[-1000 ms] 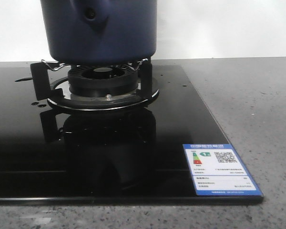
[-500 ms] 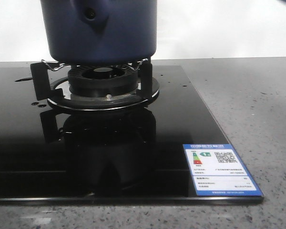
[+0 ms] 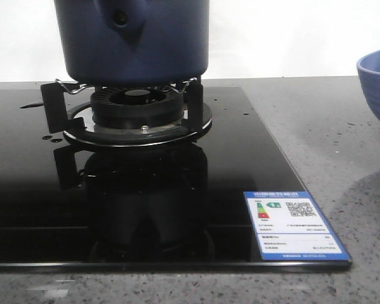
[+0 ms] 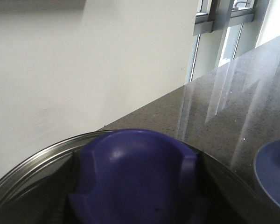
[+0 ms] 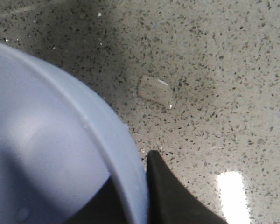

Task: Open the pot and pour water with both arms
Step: 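Carry the bowl back and lower it onto the counter with right gripper, then lower the glass lid back onto the saucepan with left gripper and release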

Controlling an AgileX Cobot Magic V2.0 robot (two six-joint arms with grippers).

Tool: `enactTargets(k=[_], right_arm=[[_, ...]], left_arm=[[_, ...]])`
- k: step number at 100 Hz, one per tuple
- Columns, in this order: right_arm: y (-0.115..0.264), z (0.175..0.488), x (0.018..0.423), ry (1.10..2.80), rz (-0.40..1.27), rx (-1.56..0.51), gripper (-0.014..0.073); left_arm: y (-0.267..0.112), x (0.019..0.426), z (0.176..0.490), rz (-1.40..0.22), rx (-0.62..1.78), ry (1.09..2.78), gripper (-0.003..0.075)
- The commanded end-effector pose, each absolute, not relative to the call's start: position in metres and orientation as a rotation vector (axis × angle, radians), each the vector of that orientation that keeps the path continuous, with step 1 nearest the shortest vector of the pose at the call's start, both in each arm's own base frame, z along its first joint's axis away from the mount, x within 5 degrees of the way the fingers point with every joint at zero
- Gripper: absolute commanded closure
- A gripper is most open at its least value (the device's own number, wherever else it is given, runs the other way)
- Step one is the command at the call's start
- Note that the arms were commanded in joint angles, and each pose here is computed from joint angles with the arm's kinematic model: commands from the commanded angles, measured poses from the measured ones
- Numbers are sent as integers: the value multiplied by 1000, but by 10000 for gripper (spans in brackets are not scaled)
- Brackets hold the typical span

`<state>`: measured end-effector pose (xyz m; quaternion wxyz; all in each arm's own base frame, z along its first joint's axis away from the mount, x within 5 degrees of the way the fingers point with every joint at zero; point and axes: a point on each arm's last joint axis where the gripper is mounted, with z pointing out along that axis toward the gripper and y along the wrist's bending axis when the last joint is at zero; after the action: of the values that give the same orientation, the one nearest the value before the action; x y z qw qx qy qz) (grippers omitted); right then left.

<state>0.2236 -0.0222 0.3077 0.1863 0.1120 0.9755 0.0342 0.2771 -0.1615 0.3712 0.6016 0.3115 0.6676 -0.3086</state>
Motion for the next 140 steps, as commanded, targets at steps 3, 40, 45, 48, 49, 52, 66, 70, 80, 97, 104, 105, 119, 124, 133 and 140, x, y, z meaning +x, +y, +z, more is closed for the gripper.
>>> enactTargets(k=[3, 40, 45, 48, 49, 52, 66, 70, 80, 97, 104, 105, 119, 124, 133, 140], right_arm=[[-22, 323, 222, 2655, 99, 301, 631], [-22, 324, 220, 2660, 100, 301, 251], [-22, 329, 219, 2640, 99, 298, 231], [-22, 332, 217, 2626, 100, 296, 226], [-22, 334, 216, 2619, 100, 295, 226], [-21, 340, 215, 2597, 105, 293, 227], [-19, 375, 201, 2452, 105, 270, 227], [-18, 388, 195, 2402, 105, 262, 227], [-15, 417, 179, 2288, 100, 243, 227], [-11, 451, 154, 2142, 112, 219, 227], [-8, 460, 147, 2102, 139, 213, 227], [-8, 461, 147, 2100, 143, 213, 227], [-6, 465, 140, 2066, 163, 209, 227], [-6, 465, 140, 2068, 163, 209, 227], [-6, 465, 140, 2068, 163, 209, 227], [-6, 466, 141, 2057, 162, 209, 227]], left_arm=[[-163, 270, 395, -764, 712, 1453, 437], [-162, 280, 385, -699, 690, 1509, 437], [-163, 281, 385, -699, 691, 1511, 437], [-163, 281, 384, -699, 691, 1511, 437], [-163, 281, 384, -699, 691, 1511, 437], [-163, 282, 383, -700, 691, 1516, 437], [-167, 287, 375, -722, 706, 1532, 437], [-168, 287, 374, -735, 709, 1532, 437], [-169, 290, 369, -739, 706, 1547, 437], [-169, 292, 367, -732, 702, 1555, 437], [-169, 293, 367, -731, 700, 1558, 437], [-169, 293, 367, -731, 700, 1558, 437], [-169, 293, 366, -721, 698, 1561, 412], [-169, 293, 366, -721, 698, 1561, 354], [-169, 293, 369, -719, 698, 1553, 205], [-168, 291, 373, -718, 697, 1541, 125]])
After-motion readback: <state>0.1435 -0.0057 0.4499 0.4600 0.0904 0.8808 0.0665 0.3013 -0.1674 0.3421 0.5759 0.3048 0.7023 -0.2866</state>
